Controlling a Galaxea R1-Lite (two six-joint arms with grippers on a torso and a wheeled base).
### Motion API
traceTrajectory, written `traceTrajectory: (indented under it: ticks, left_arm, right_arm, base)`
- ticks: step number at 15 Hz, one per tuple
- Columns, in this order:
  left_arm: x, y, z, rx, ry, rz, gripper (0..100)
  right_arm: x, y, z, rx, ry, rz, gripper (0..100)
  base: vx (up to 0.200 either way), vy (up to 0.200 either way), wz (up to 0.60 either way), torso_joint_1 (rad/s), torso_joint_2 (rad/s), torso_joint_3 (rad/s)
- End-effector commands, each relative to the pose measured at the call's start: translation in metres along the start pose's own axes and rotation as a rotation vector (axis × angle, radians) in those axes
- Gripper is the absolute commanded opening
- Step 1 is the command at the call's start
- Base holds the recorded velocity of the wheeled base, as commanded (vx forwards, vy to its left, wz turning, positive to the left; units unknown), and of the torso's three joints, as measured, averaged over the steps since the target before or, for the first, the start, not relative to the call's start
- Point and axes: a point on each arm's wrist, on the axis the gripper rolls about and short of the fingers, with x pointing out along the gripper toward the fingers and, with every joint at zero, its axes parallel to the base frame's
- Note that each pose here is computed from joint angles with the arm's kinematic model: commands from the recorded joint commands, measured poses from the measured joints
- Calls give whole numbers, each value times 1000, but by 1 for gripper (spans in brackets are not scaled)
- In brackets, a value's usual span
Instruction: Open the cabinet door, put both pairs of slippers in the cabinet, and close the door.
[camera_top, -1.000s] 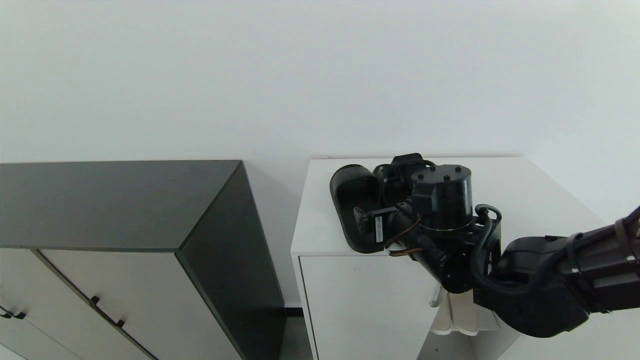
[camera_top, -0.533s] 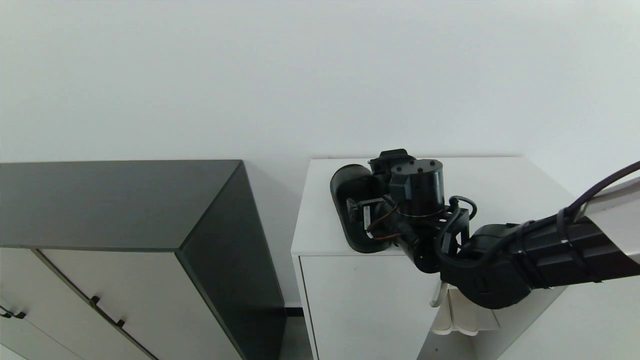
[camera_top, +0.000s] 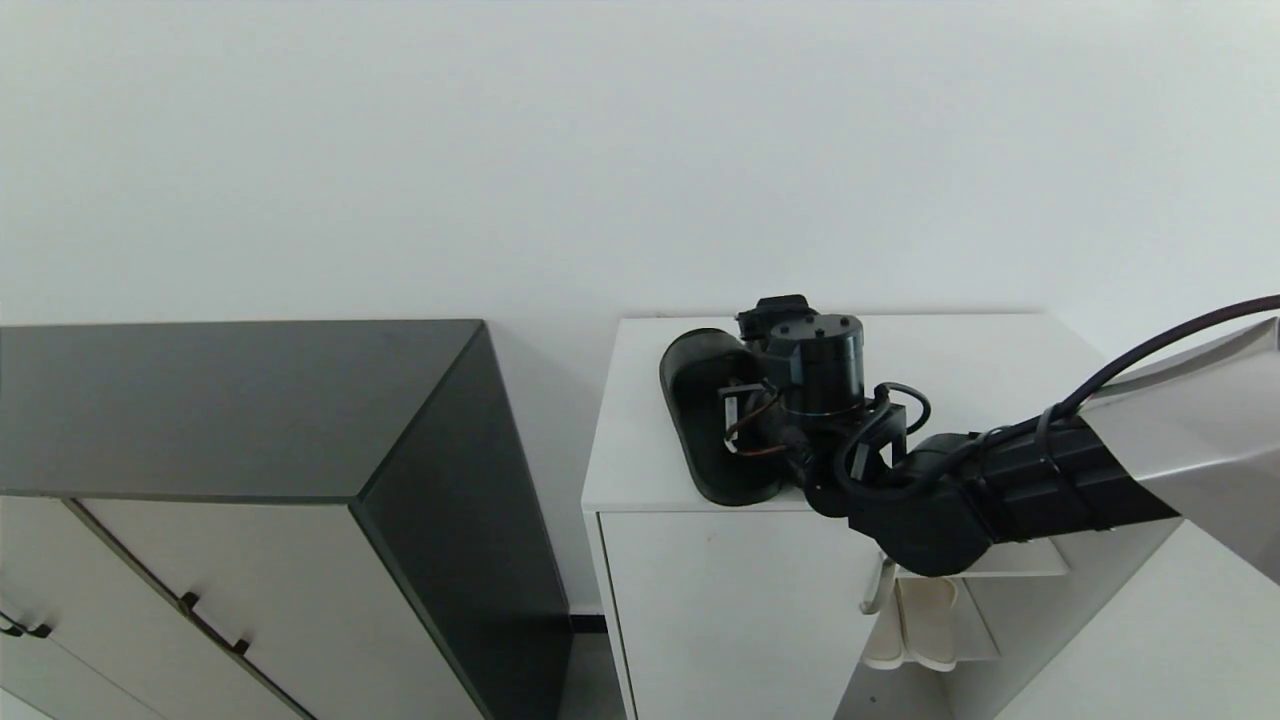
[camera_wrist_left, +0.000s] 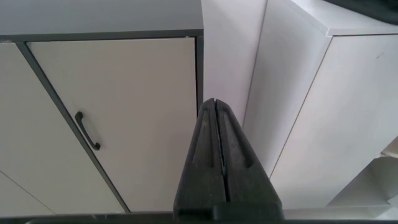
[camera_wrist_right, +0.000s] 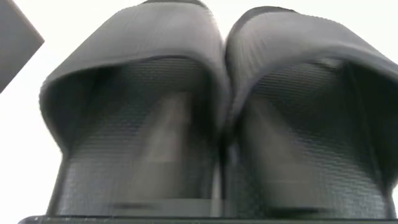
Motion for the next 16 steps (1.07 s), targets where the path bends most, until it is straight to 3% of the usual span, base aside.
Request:
traceTrajectory:
  ticks: [1,5,9,13,16]
  left_arm:
    - [0,0,0,0,1,1,0]
    - [0,0,0,0,1,0,0]
    - [0,0,0,0,1,0,0]
    - [0,0,0,0,1,1,0]
    - [0,0,0,5,2,-2,0]
  right_arm:
    - [2,1,-1,0,-1,0,0]
    - [-3,1,10,5,-25,4,0]
    - [-53,0,21,-12,-15,91,0]
    - [-112,-20,10,-50,49,246,0]
    - [-140,-40,15,-43,37,259,0]
  base:
    - [0,0,0,0,0,0]
    - [0,0,0,0,0,0]
    - [0,0,0,0,0,0]
    - [0,0,0,0,0,0]
    - [0,0,0,0,0,0]
